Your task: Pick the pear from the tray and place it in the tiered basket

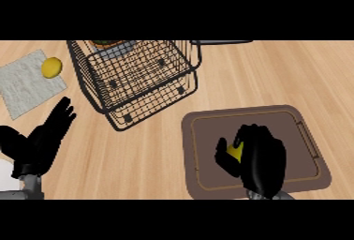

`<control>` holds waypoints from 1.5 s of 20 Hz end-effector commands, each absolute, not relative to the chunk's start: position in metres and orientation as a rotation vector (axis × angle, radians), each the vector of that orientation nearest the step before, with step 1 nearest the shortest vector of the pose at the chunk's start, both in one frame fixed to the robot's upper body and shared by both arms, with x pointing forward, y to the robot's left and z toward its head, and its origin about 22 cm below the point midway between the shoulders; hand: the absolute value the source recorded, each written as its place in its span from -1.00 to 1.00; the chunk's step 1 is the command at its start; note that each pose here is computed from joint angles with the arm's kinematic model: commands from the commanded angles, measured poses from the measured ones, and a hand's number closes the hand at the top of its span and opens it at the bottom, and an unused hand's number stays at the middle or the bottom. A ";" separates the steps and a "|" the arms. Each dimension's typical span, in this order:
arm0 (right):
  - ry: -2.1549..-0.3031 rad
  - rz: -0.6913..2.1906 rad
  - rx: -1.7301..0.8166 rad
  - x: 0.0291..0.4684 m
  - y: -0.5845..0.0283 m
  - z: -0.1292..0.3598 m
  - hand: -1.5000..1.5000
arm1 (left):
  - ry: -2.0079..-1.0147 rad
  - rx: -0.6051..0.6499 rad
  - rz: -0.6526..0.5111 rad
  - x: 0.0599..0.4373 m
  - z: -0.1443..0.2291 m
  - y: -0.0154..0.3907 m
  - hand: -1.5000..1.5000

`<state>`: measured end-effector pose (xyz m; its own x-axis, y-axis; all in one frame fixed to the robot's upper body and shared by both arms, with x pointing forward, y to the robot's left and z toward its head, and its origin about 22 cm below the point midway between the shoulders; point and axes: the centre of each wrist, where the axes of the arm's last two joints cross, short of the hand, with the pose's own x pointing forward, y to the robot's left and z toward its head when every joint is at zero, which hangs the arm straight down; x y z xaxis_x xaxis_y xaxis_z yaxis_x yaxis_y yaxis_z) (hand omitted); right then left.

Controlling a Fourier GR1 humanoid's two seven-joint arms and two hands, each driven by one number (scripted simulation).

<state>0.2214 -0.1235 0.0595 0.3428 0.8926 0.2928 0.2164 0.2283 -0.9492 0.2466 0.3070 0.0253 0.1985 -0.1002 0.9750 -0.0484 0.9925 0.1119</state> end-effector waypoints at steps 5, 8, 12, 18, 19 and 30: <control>-1.342 0.216 -1.355 0.182 -0.056 0.134 1.00 | -1.390 0.123 -0.051 0.253 0.034 0.307 0.00; -1.350 0.223 -1.362 0.173 -0.046 0.146 1.00 | -1.407 0.091 -0.088 0.256 0.038 0.302 0.00; -1.374 0.242 -1.379 0.183 -0.039 0.153 1.00 | -1.394 0.057 -0.090 0.258 0.029 0.284 0.00; -1.371 0.245 -1.393 0.217 -0.032 0.177 1.00 | -1.423 0.048 -0.132 0.266 0.042 0.283 0.00; -1.377 0.234 -1.393 0.230 -0.027 0.179 1.00 | -1.439 0.021 -0.157 0.268 0.041 0.278 0.00; -1.282 0.197 -1.370 0.301 -0.018 0.217 1.00 | -1.438 0.018 -0.182 0.277 0.042 0.260 0.00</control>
<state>0.2831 -0.0290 0.2000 0.1887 0.8748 0.4463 0.5646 0.2752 -0.7781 0.2723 0.2653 0.0386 0.1272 -0.1222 0.9843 0.1002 0.9889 0.1099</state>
